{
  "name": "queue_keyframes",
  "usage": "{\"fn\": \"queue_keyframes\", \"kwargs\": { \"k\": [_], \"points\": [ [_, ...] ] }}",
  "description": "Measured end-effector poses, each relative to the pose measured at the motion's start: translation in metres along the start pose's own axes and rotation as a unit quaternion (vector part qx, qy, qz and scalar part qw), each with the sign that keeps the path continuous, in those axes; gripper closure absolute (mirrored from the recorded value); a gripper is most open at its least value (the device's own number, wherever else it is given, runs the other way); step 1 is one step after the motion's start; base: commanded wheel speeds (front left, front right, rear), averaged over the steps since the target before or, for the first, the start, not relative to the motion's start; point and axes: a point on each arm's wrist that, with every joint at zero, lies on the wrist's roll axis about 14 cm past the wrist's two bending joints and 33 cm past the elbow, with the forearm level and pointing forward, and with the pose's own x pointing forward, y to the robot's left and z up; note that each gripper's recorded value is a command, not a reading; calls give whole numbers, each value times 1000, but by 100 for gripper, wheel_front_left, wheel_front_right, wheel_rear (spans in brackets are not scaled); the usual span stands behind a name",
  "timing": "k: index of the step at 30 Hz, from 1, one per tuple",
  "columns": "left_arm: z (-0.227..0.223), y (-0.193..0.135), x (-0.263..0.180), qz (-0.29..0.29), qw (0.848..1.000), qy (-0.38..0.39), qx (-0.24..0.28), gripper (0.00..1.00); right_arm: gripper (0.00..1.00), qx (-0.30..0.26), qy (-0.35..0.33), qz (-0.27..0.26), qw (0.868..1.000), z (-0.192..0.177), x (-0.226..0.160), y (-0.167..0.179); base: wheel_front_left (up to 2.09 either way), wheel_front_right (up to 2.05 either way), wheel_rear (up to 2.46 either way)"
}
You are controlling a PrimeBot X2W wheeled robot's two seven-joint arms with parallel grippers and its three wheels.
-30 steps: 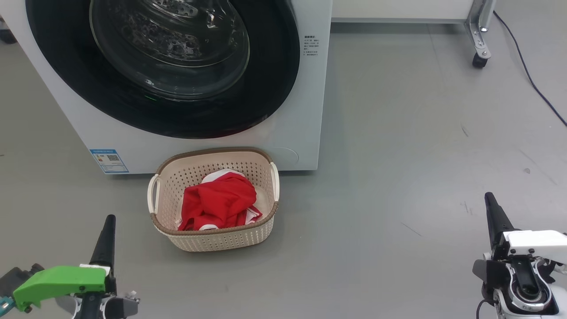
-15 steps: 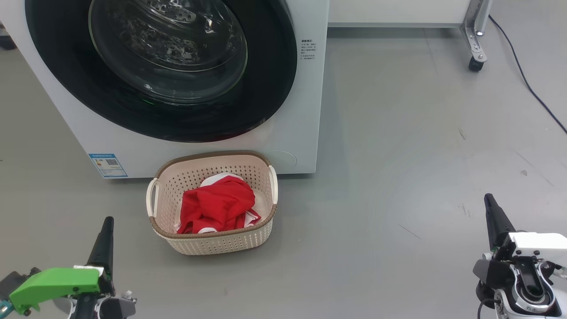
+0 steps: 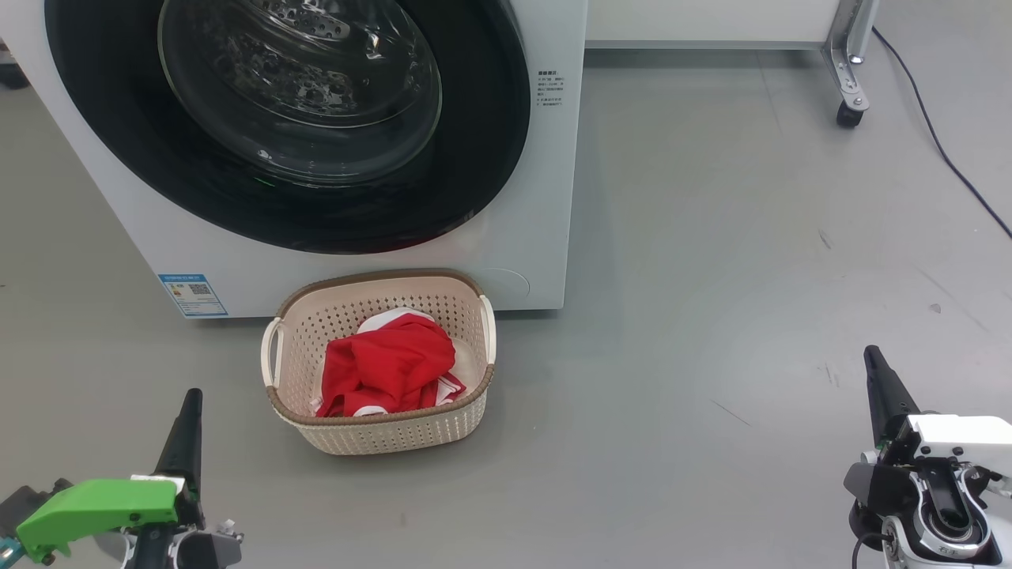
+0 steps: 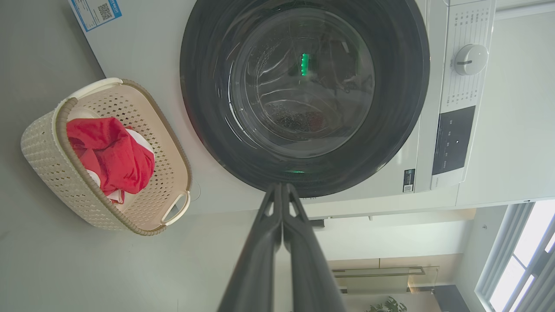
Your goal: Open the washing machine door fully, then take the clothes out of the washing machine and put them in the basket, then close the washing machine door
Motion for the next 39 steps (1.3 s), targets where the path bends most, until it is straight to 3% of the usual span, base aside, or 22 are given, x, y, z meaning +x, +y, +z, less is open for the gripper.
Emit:
{"fn": "queue_keyframes", "kwargs": {
  "k": [39],
  "points": [
    [2,3,0,4,1000,-2,-1,100,100,2,0,0,1000,0,0,0,0,0,0]
  ]
}}
